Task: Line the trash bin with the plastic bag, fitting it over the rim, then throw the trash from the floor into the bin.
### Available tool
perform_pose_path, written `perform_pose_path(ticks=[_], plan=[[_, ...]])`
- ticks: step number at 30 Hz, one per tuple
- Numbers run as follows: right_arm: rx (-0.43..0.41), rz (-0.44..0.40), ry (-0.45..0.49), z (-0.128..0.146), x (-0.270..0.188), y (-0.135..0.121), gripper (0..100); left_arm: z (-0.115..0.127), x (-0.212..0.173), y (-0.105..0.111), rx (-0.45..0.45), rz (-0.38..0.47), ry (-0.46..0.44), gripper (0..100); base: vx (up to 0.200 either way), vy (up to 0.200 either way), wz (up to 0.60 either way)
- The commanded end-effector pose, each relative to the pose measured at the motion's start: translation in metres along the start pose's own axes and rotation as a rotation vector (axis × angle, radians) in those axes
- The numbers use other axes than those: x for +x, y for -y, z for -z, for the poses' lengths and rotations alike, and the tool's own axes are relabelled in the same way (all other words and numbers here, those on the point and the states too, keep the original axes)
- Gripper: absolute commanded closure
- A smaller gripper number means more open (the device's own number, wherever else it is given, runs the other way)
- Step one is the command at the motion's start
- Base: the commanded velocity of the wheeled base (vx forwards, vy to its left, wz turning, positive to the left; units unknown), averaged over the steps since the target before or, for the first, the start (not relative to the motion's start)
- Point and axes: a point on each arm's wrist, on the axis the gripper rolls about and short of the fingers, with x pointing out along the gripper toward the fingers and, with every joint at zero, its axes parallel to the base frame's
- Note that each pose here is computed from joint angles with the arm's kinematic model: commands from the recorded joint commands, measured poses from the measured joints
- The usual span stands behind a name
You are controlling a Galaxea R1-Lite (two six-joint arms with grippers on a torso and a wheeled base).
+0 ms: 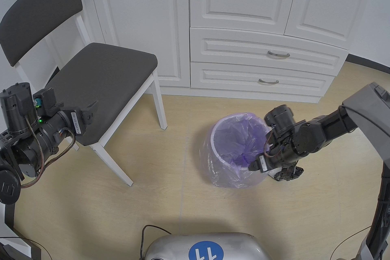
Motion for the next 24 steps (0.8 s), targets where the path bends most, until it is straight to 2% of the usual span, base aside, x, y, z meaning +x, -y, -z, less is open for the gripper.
perform_pose_path(ticks=[1,6,7,8,9,10,12,15,20,24], plan=[[0.051,0.076,0.042,-0.004,0.002,0.056,0,-0.002,-0.008,-0.009,-0.008,-0.012,0.013,0,0.000,0.000,0.00],[0.147,0.140,0.087,-0.009,0.035,0.115,0,0.000,-0.007,-0.007,-0.005,-0.006,0.007,0,0.000,0.000,0.00],[0.155,0.145,0.090,-0.009,0.037,0.118,0,0.001,-0.007,-0.007,-0.005,-0.006,0.005,0,0.000,0.000,0.00],[0.191,0.165,0.100,-0.012,0.048,0.136,0,0.003,-0.007,-0.007,-0.001,-0.008,-0.005,0,0.000,0.000,0.00],[0.195,0.166,0.099,-0.012,0.049,0.137,0,0.003,-0.007,-0.007,-0.001,-0.008,-0.005,0,0.000,0.000,0.00],[0.229,0.187,0.103,-0.014,0.064,0.153,0,0.006,-0.008,-0.008,0.001,-0.009,-0.012,0,0.000,0.000,0.00],[0.259,0.206,0.101,-0.015,0.081,0.163,0,0.007,-0.009,-0.008,0.002,-0.009,-0.015,0,0.000,0.000,0.00],[0.286,0.211,0.099,-0.015,0.101,0.166,0,0.007,-0.009,-0.007,0.001,-0.007,-0.017,0,0.000,0.000,0.00],[0.358,0.226,0.095,-0.013,0.164,0.155,0,0.011,-0.010,-0.001,0.006,0.021,-0.028,0,0.000,0.000,0.00],[0.413,0.228,0.105,-0.013,0.185,0.153,0,0.012,-0.009,0.003,0.003,0.039,-0.008,0,0.000,0.000,0.00]])
